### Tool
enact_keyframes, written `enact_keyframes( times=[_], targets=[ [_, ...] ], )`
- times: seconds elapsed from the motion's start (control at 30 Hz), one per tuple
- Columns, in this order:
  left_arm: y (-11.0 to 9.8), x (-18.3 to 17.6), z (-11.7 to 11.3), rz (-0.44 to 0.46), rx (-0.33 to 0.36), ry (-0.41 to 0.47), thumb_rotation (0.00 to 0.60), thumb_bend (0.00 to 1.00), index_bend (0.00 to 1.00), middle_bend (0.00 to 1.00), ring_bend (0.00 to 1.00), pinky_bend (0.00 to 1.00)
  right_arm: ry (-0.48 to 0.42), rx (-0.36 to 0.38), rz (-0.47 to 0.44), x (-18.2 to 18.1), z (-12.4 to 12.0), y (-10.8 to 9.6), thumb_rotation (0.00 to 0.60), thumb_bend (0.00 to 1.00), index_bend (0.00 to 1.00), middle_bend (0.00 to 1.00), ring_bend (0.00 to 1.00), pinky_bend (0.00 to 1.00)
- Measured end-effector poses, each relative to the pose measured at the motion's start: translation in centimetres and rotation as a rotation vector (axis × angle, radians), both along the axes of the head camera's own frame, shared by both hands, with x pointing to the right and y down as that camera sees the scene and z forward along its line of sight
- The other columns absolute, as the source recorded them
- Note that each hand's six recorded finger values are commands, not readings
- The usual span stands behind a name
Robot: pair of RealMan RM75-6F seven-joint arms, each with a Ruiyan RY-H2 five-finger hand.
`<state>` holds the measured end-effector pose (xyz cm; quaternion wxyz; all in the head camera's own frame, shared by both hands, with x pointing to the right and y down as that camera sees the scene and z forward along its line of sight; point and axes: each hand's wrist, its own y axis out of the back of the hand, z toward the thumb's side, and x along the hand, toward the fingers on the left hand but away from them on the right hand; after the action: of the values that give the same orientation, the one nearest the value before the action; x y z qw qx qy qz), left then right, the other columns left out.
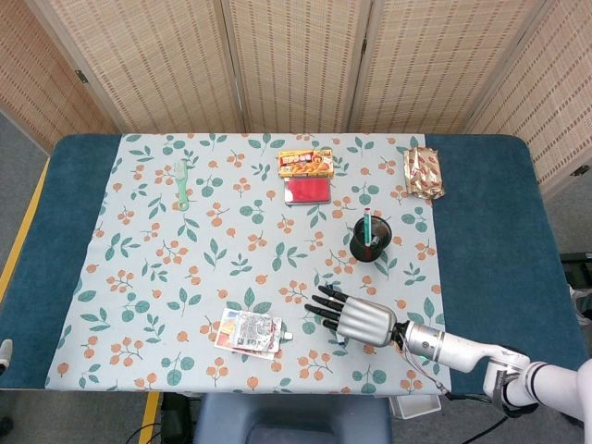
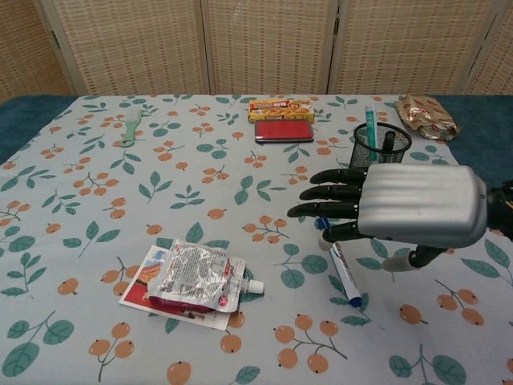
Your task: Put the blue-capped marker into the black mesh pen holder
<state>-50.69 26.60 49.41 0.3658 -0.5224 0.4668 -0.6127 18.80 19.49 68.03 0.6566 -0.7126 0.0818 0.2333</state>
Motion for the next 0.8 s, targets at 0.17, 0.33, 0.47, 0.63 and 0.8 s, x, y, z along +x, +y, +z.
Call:
enact_keyframes(
  times=[0.17,0.33,0.47,0.63,0.8],
  targets=[
    [0.0,-0.3,-0.2,-0.006,0.002,0.006,0.600,0.40,0.00,0.17,0.06,0.27,-0.010,-0.006,-0.060,-1.6,0.8,0.8,0.600,0.25,0.34,0.00,0.00,0.00],
    [0.1,-0.4,-0.5,-0.006,0.009,0.007,0.600,0.40,0.00,0.17,0.06,0.27,-0.007,-0.009,-0.080,-2.0,1.2,1.2,0.600,0.25,0.36,0.00,0.00,0.00],
    [0.1,-0.4,-0.4,-0.005,0.005,0.005,0.600,0.40,0.00,0.17,0.06,0.27,0.002,-0.002,-0.079,-1.5,1.3,1.1,0.600,0.26,0.37,0.00,0.00,0.00],
    [0.1,-0.2,-0.2,-0.001,-0.001,0.006,0.600,0.40,0.00,0.17,0.06,0.27,0.018,-0.005,-0.069,-0.9,1.8,0.9,0.600,0.26,0.37,0.00,0.00,0.00],
    [0.1,-0.3,-0.3,-0.004,0.002,0.005,0.600,0.40,0.00,0.17,0.06,0.27,0.021,-0.015,-0.068,-0.8,2.4,1.2,0.600,0.28,0.37,0.00,0.00,0.00]
  ],
)
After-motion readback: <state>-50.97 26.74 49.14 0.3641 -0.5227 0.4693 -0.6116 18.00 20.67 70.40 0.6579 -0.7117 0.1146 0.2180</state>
